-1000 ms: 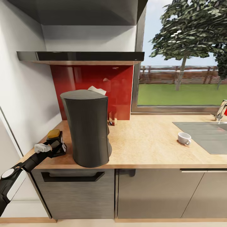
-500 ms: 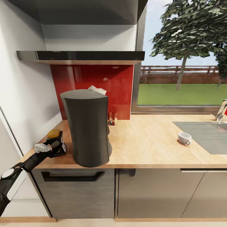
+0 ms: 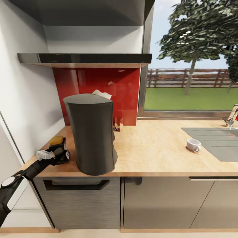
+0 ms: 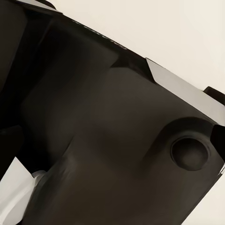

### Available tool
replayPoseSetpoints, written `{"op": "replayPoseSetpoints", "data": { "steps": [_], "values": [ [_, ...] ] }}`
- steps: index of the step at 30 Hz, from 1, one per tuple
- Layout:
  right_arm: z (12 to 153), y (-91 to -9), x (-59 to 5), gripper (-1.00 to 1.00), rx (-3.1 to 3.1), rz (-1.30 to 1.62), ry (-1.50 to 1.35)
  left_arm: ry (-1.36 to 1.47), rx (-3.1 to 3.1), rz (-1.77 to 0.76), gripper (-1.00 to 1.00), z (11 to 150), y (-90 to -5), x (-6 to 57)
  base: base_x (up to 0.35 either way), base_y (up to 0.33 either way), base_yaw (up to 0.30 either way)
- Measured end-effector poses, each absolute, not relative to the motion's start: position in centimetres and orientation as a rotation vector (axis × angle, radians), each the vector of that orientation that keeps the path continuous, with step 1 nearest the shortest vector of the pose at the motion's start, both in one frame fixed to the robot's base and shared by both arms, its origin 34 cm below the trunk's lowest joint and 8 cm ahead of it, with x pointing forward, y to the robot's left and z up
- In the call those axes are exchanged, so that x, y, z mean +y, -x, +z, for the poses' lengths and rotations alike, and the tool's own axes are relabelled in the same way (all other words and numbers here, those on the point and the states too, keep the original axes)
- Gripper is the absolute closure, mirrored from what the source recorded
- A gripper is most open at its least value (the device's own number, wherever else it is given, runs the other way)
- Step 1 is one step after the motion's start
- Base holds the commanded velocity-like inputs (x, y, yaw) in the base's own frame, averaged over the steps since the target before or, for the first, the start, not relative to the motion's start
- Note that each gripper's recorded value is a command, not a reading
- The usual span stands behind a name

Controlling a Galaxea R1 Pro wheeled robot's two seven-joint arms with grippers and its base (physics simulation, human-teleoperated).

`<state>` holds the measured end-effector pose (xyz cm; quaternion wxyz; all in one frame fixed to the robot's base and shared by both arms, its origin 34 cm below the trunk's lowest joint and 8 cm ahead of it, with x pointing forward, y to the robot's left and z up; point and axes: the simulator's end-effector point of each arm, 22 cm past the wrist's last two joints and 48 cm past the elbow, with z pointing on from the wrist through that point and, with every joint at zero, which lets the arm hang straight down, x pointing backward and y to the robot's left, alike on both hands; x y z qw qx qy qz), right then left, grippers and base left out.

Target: Set up a coffee station on the kitchen countertop: keep the coffee maker on the countertop, move the bottle of coffee from the kitchen shelf to the counter next to the coffee maker, place a paper coffee filter on top of the coffee maker, put the saucer next to the coffee maker with the coffee cup on the saucer, and place the electric kettle next to the coffee maker.

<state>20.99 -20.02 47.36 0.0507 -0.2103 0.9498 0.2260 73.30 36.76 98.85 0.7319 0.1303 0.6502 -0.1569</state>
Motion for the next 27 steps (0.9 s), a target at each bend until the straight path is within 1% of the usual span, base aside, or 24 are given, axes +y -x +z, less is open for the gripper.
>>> {"op": "replayPoseSetpoints", "data": {
  "steps": [27],
  "values": [
    [47.36,-20.99,-20.02,-1.00,2.891,0.688,0.640,-0.283,1.432,-0.344,-1.00,98.81,-73.32,36.86,0.000,0.000,0.000]
  ]
}}
